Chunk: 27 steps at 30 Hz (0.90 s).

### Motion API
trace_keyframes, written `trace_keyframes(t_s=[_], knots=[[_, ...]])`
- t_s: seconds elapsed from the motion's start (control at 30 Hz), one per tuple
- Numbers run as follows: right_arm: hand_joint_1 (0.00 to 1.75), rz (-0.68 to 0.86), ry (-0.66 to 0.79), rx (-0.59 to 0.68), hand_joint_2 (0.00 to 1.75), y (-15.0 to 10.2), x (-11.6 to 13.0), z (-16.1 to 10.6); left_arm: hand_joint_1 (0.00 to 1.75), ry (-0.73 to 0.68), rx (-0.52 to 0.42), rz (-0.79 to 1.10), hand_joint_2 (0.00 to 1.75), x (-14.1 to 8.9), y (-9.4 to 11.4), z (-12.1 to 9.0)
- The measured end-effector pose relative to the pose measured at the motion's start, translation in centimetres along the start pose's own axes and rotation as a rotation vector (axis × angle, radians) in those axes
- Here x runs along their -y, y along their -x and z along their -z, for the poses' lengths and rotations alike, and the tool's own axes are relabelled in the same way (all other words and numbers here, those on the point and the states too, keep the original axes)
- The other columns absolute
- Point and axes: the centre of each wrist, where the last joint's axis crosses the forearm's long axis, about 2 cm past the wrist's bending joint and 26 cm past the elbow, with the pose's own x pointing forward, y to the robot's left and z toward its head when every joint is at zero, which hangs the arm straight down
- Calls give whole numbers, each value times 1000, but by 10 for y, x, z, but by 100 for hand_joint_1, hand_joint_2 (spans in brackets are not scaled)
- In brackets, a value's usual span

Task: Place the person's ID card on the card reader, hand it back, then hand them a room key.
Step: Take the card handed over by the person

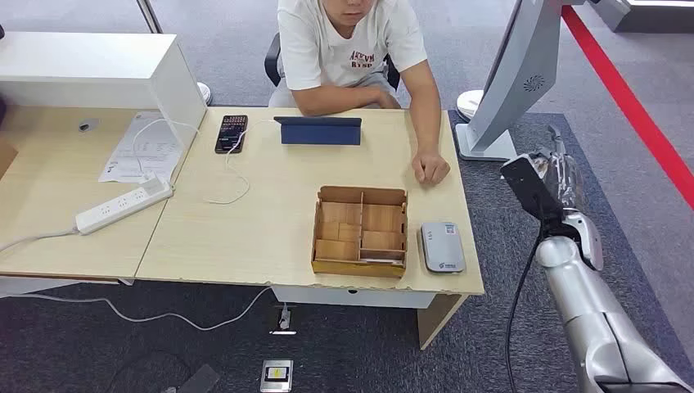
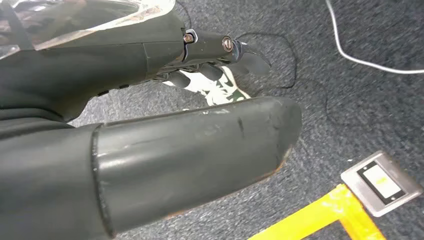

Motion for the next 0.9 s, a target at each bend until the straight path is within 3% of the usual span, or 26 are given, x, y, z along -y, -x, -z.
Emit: trace_keyframes(t_s=[0.4, 0.9], knots=[[175, -15, -221, -98, 175, 21, -45, -45, 0, 10, -4, 2, 0, 1, 0, 0], [175, -66, -432, -121, 175, 14, -82, -70, 0, 17, -6, 11, 0, 0, -2, 1]])
